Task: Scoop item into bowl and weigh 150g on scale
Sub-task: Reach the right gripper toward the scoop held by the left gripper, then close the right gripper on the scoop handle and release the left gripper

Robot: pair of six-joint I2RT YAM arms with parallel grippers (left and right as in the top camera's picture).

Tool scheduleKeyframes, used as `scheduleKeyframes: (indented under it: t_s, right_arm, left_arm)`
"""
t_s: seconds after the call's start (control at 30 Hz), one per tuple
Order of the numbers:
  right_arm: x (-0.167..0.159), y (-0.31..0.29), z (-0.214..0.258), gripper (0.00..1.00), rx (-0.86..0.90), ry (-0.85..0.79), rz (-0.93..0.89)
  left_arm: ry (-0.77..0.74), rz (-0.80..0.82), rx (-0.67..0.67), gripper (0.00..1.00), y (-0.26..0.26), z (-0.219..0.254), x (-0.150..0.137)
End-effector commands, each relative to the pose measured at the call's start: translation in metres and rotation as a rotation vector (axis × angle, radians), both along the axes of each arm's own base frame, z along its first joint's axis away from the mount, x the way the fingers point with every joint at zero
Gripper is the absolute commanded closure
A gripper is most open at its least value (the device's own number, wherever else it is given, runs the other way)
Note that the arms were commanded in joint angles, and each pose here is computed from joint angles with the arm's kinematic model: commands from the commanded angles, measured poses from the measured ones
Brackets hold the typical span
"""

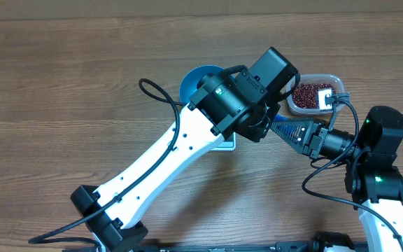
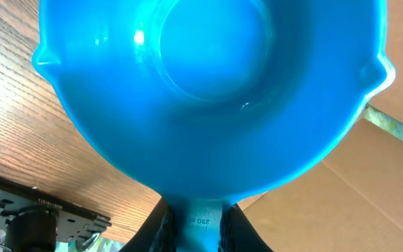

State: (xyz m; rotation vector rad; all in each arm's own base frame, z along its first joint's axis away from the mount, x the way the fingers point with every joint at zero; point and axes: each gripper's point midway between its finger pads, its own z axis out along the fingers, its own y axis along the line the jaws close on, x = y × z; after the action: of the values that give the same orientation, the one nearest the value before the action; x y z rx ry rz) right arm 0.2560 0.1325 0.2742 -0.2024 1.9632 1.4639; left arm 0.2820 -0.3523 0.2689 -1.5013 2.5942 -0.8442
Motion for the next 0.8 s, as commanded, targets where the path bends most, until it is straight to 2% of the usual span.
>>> scheduleKeyframes:
  t_s: [0.0, 0.77]
  right_arm:
    - [-0.0012, 0.0004, 0.0106, 0.71, -0.003, -0.038, 0.005]
    - [-0.0011, 0.0004, 0.0106, 0.79, -0.003, -0.038, 0.004]
  left_arm:
    - [-0.006, -0.015, 0.015, 0.96, -0.004, -0.0039, 0.001]
    - [-0.062, -0.085, 0.06, 0.96, -0.0007, -0.0044, 0.0041]
